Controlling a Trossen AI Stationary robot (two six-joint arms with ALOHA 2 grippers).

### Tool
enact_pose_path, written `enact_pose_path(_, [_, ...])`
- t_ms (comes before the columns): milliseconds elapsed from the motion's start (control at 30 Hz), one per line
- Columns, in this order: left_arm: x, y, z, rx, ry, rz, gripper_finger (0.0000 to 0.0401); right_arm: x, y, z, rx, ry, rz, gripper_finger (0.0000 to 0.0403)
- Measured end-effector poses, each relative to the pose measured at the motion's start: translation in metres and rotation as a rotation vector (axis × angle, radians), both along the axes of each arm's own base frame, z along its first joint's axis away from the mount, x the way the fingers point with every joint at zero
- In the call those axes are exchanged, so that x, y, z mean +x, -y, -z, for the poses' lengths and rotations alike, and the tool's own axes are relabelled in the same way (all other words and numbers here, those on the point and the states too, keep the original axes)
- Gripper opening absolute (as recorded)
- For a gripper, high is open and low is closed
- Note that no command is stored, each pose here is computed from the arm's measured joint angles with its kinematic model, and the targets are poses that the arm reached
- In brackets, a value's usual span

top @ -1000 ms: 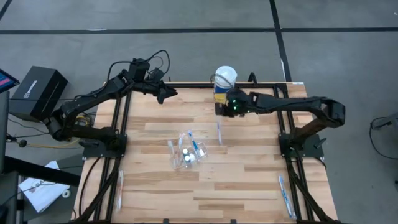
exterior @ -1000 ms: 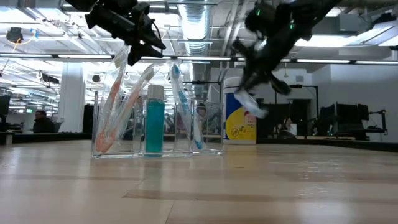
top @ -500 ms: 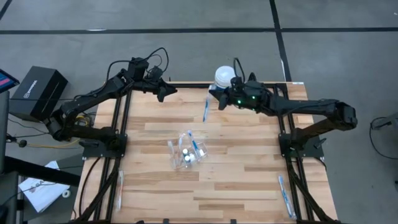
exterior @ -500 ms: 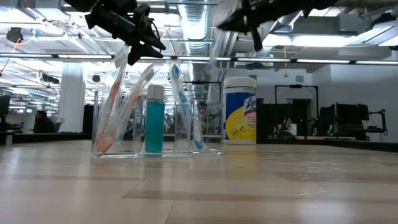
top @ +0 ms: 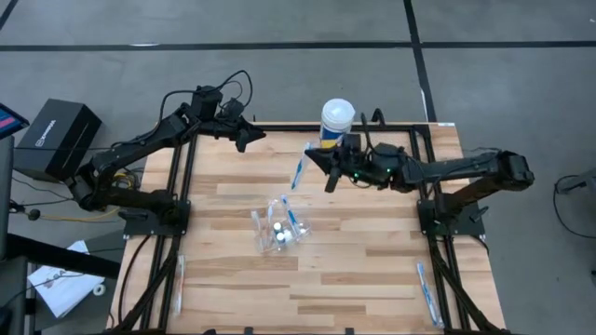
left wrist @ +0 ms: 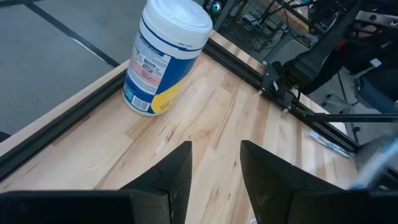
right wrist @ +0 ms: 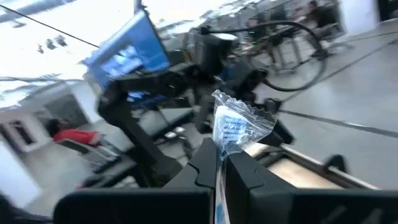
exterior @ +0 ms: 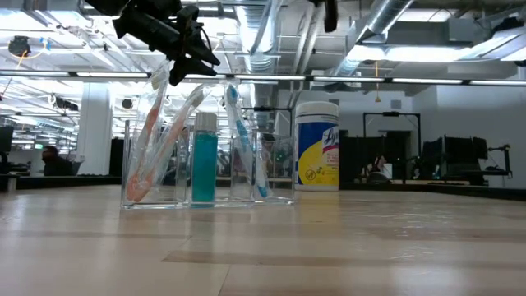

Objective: Pick & Place toothbrushing station
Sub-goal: Put the top blue toothbrush into the transparent organizer

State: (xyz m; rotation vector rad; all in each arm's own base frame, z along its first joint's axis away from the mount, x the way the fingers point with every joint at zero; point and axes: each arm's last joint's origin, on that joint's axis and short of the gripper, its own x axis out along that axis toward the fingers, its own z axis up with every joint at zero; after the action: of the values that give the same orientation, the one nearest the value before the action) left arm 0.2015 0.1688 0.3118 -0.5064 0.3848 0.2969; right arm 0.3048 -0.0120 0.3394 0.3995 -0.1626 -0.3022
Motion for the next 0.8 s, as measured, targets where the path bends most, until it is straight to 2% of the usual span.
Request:
enact_pose_path(200, [0.000, 0.000, 0.000, 0.027, -0.001, 0.008, 0.0131, -0.002, -0.027, 0.003, -0.021, -0.047, 0.034, 0.0000])
enact_pose_path(433, [0.001, -0.001, -0.002, 0.019, 0.020, -0.007, 0.0131, -0.005, -0.058, 0.015, -0.035, -0.168, -0.040, 0.0000])
enact_pose_path(667, [0.003, -0.001, -0.006, 0.050, 0.048, -0.016, 0.0131, -0.006, -0.079, 0.037, -0.081, -0.351, -0.114, 0.0000])
enact_pose_path(800, [0.005, 0.001, -0.006, 0.032, 0.053, -0.012, 0.0131, 0.005, -0.089, 0.050, -0.091, -0.359, -0.148, 0.0000])
